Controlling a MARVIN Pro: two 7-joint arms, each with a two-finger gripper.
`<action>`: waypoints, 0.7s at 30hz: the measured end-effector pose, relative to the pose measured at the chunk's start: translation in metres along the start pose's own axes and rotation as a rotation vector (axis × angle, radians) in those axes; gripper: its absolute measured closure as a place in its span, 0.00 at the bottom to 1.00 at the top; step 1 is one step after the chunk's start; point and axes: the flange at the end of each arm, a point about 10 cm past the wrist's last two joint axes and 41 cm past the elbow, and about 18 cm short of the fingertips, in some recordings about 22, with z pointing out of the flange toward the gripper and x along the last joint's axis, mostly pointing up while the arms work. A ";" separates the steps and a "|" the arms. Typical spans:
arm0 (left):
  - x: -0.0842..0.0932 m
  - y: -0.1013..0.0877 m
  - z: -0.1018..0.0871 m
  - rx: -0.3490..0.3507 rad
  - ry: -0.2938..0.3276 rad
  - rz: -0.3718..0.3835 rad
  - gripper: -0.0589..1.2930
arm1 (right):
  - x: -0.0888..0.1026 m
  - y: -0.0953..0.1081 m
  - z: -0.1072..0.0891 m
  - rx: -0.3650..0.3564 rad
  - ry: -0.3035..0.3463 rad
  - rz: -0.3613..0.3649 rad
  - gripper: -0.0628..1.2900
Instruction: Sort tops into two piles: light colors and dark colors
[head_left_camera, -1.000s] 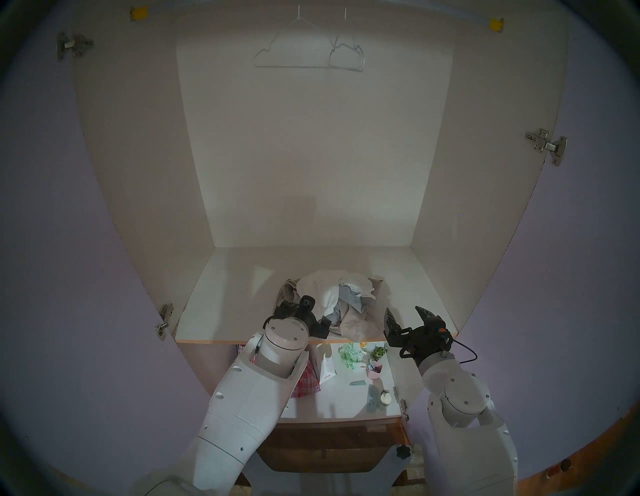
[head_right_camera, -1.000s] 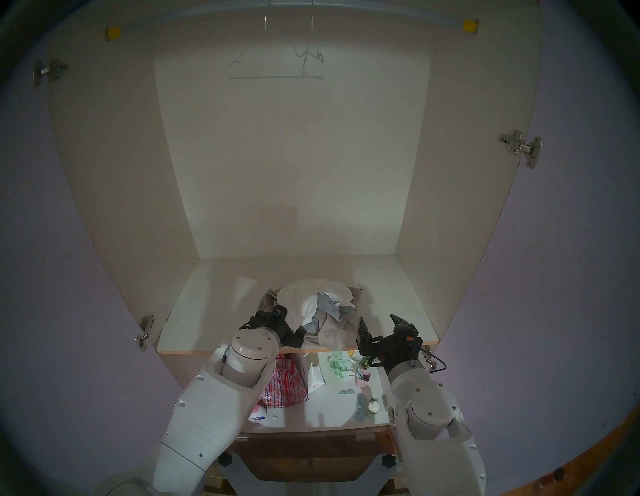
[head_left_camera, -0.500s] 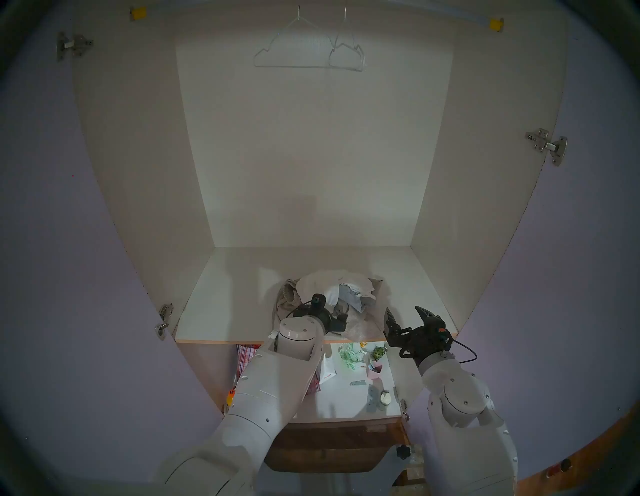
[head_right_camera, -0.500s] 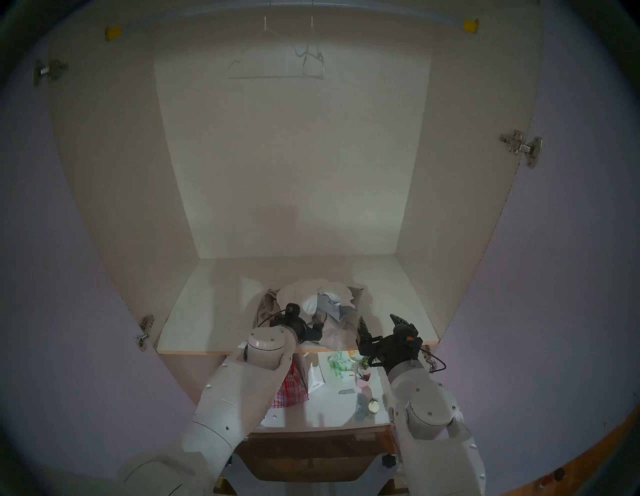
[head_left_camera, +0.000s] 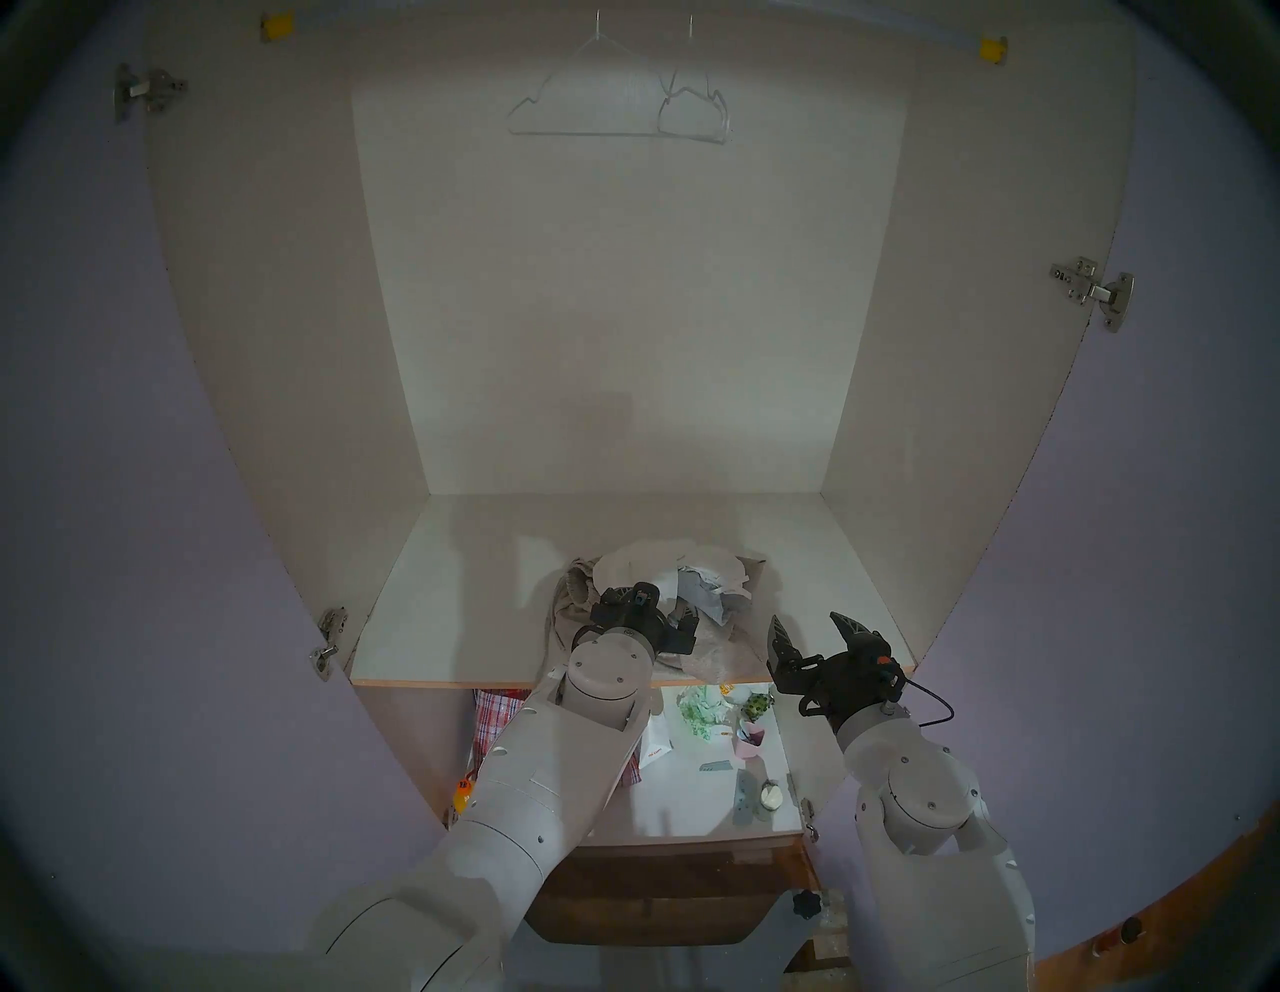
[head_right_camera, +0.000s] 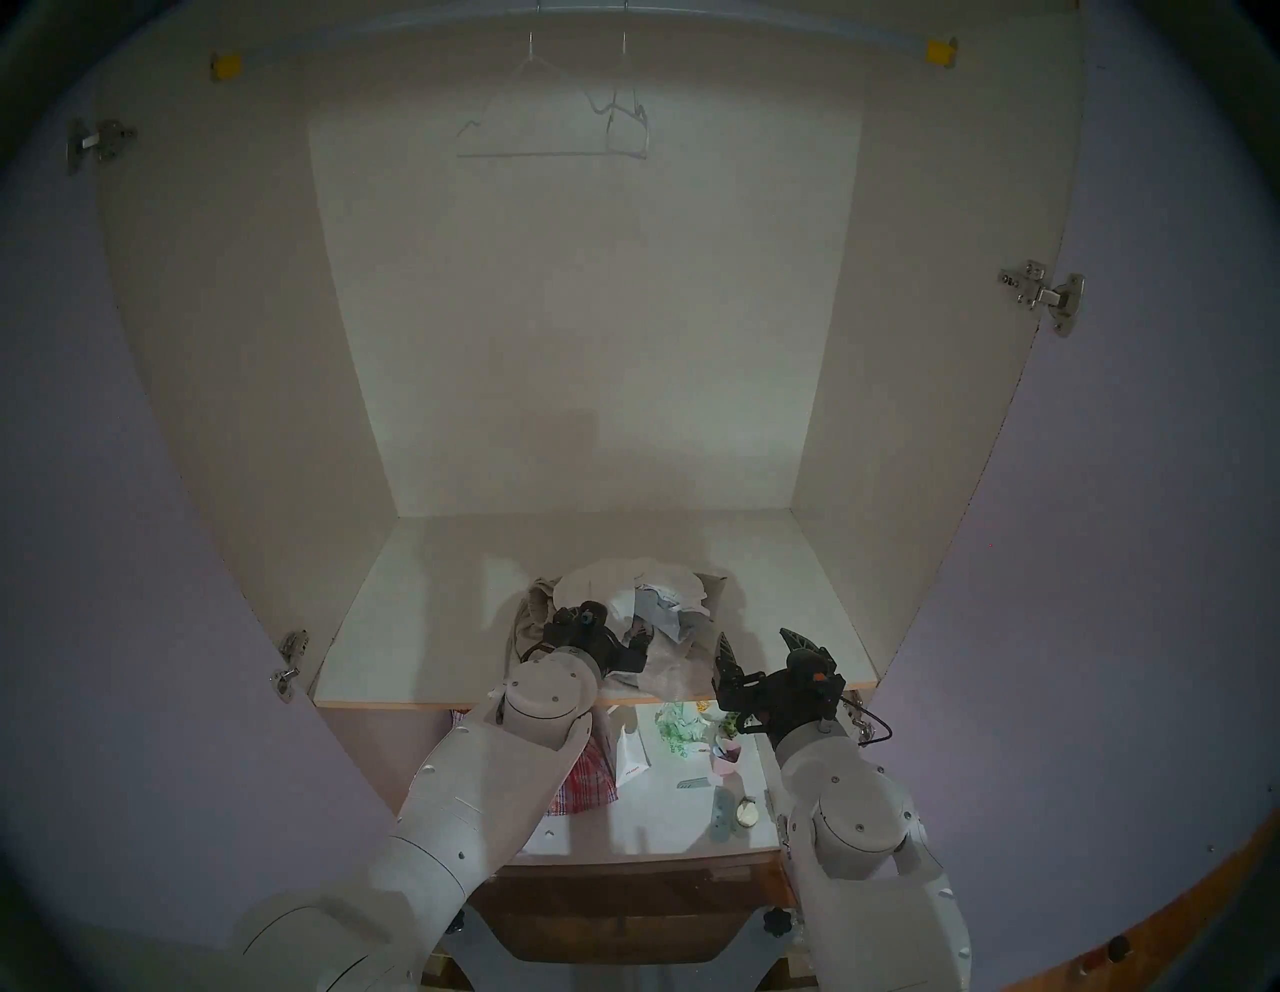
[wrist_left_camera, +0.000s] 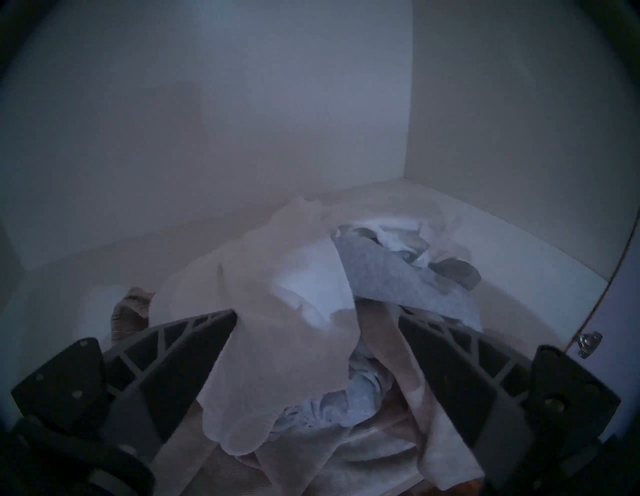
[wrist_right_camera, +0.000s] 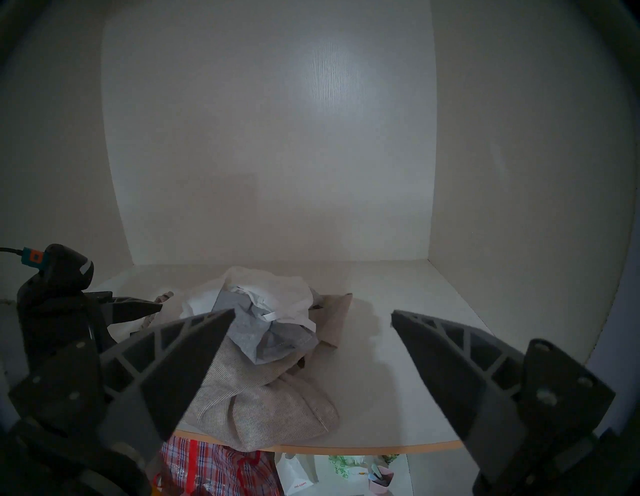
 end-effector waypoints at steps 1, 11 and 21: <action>-0.002 0.003 0.001 -0.011 -0.023 0.021 0.02 | 0.000 0.000 0.000 0.000 0.000 0.000 0.04; -0.014 -0.003 0.002 0.013 -0.041 0.062 0.97 | 0.000 0.000 0.000 0.000 0.000 0.001 0.04; 0.044 -0.045 -0.041 0.276 0.192 0.125 0.97 | 0.000 0.000 0.000 0.000 0.000 0.001 0.04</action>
